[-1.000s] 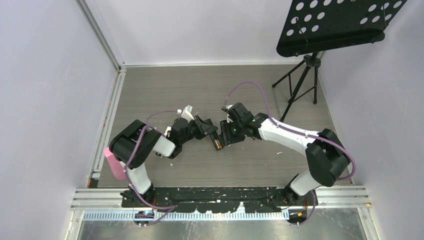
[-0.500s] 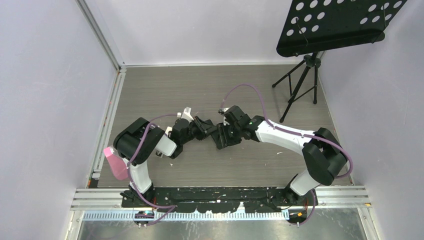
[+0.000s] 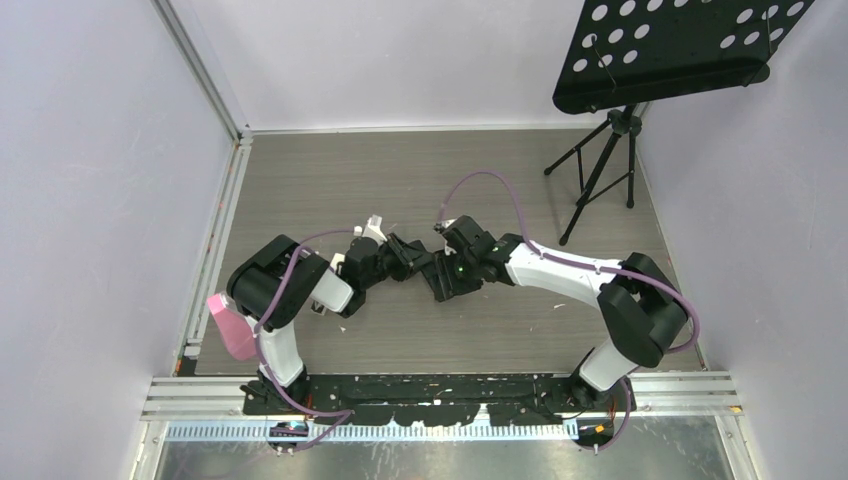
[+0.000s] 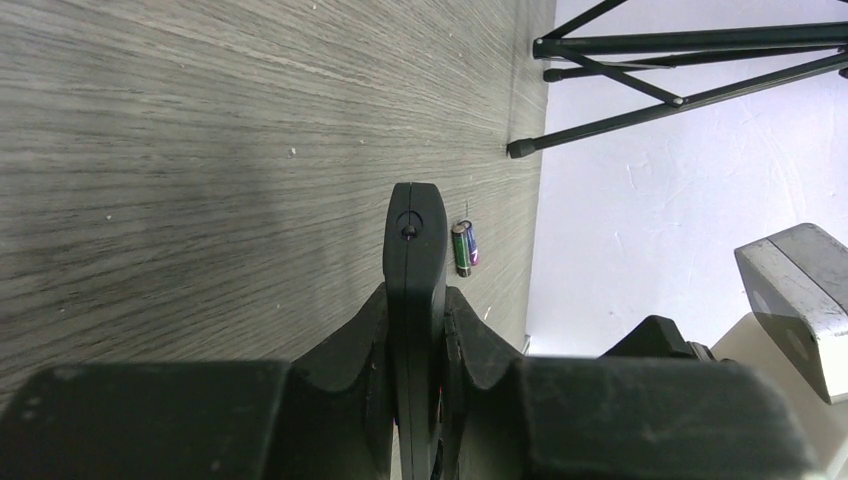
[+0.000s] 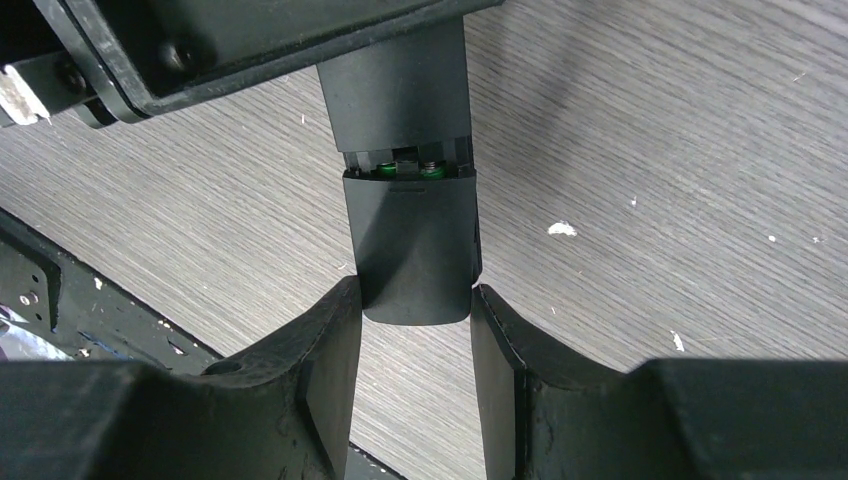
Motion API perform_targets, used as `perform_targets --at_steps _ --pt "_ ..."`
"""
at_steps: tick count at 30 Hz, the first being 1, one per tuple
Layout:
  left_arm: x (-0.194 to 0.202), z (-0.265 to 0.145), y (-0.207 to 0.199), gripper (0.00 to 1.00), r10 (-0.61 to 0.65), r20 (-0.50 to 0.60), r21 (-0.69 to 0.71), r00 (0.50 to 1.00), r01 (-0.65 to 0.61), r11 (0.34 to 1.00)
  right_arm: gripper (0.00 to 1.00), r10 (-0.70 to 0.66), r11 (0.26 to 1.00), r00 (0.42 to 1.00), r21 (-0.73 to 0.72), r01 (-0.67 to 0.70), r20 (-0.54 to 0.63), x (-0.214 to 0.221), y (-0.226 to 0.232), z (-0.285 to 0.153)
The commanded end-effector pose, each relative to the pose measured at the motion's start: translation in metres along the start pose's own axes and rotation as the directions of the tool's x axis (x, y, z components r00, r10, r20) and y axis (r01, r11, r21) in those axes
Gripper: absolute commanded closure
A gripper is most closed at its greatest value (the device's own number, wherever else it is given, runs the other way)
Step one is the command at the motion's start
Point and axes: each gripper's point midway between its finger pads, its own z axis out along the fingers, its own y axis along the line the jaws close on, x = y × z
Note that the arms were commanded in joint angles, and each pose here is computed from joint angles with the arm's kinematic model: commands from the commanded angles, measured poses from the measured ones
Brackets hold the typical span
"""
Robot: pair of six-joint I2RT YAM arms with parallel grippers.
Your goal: Load the batteries into the remote control
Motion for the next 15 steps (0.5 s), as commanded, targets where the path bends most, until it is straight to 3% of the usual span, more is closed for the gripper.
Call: perform_targets --at_steps 1,15 --pt "-0.006 0.001 -0.027 1.0 0.043 0.015 0.077 0.999 -0.044 0.996 0.67 -0.027 0.999 0.999 0.016 0.027 0.022 -0.01 0.002 0.0" --pt "0.002 0.0 -0.049 1.0 0.121 -0.058 0.178 0.991 -0.109 0.978 0.65 -0.049 0.998 0.999 -0.044 0.049 -0.018 -0.007 0.013 0.011"
